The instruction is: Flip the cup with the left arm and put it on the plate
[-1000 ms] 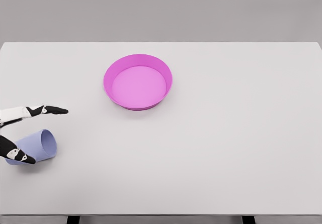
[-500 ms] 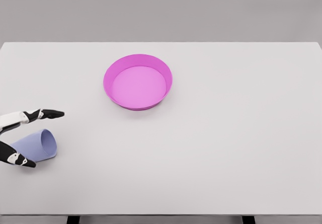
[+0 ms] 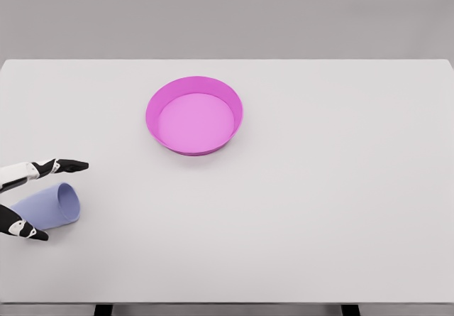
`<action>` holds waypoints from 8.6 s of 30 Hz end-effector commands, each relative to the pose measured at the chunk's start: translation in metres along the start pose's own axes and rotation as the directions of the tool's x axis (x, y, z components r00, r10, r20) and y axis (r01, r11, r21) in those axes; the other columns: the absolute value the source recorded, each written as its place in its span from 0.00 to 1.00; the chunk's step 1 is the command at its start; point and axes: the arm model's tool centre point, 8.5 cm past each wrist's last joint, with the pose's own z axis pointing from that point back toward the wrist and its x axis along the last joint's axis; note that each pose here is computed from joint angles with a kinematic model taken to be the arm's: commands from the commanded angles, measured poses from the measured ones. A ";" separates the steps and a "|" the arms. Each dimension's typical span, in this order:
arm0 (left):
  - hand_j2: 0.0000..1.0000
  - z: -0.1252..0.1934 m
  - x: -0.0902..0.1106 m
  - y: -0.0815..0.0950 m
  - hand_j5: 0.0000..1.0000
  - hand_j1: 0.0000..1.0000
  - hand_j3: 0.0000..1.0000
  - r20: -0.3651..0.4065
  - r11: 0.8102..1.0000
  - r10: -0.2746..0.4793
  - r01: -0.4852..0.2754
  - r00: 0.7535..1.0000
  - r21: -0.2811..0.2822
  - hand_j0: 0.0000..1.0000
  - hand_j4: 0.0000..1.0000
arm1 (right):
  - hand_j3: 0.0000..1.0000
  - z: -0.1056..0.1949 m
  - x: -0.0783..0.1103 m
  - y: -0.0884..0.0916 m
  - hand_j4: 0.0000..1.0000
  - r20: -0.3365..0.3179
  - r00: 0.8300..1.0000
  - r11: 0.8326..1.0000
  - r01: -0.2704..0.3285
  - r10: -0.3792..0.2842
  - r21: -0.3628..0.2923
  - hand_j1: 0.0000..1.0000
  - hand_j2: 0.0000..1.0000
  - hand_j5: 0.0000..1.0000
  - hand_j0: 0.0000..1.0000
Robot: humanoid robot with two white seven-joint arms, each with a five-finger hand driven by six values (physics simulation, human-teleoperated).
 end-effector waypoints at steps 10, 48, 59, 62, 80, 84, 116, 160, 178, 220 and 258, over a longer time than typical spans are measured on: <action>1.00 0.001 -0.001 0.007 1.00 1.00 1.00 -0.001 1.000 0.000 0.000 1.000 0.028 1.00 1.00 | 1.00 0.000 0.000 0.000 1.00 0.000 1.000 1.000 0.000 0.000 0.000 1.00 1.00 1.00 1.00; 1.00 0.003 -0.031 0.002 1.00 1.00 1.00 -0.043 0.997 0.046 -0.043 0.998 0.071 1.00 1.00 | 1.00 0.000 0.000 0.000 1.00 0.000 1.000 1.000 0.000 0.000 0.000 1.00 1.00 1.00 1.00; 1.00 -0.001 -0.042 -0.003 1.00 1.00 1.00 -0.046 0.995 0.059 -0.055 0.997 0.078 1.00 1.00 | 1.00 0.000 0.000 0.000 1.00 0.000 1.000 1.000 0.000 0.000 0.000 1.00 1.00 1.00 1.00; 1.00 -0.001 -0.043 -0.005 1.00 1.00 1.00 -0.050 0.995 0.063 -0.059 0.997 0.076 1.00 1.00 | 1.00 0.000 0.000 0.000 1.00 0.000 1.000 1.000 0.000 0.000 0.000 1.00 1.00 1.00 1.00; 1.00 -0.001 -0.048 -0.005 1.00 1.00 1.00 -0.053 0.994 0.069 -0.064 0.996 0.085 1.00 1.00 | 1.00 0.000 0.000 0.000 1.00 0.000 1.000 1.000 0.000 0.000 0.000 1.00 1.00 1.00 1.00; 1.00 -0.003 -0.049 -0.006 1.00 1.00 1.00 -0.045 0.993 0.077 -0.072 0.996 0.091 1.00 1.00 | 1.00 0.000 0.000 0.000 1.00 0.000 1.000 1.000 0.000 0.000 0.000 1.00 1.00 1.00 1.00; 1.00 0.001 -0.068 -0.018 1.00 1.00 1.00 -0.090 0.985 0.104 -0.091 0.990 0.147 1.00 1.00 | 1.00 0.000 0.000 0.000 1.00 0.000 1.000 1.000 0.000 0.000 0.000 1.00 1.00 1.00 1.00; 0.45 -0.007 -0.070 -0.027 0.45 0.45 0.45 -0.070 0.979 0.120 -0.106 0.990 0.173 0.45 0.45 | 1.00 0.000 0.000 0.000 1.00 0.000 1.000 1.000 0.000 0.000 0.000 1.00 1.00 1.00 1.00; 0.44 -0.048 -0.022 0.010 0.44 0.44 0.44 0.170 0.958 0.032 -0.079 0.985 0.277 0.44 0.44 | 1.00 0.000 0.000 0.000 1.00 0.000 1.000 1.000 0.000 0.000 0.000 1.00 1.00 1.00 1.00; 0.43 -0.133 0.014 0.021 0.43 0.43 0.43 0.402 0.937 -0.064 -0.083 0.914 0.338 0.43 0.43 | 1.00 0.000 0.000 0.000 1.00 0.000 1.000 1.000 0.000 0.000 0.000 1.00 1.00 1.00 1.00; 0.42 -0.245 0.036 0.044 0.42 0.42 0.42 0.502 0.904 -0.051 -0.174 0.863 0.392 0.42 0.42 | 1.00 0.000 0.000 0.000 1.00 0.000 1.000 1.000 0.000 0.000 0.000 1.00 1.00 1.00 1.00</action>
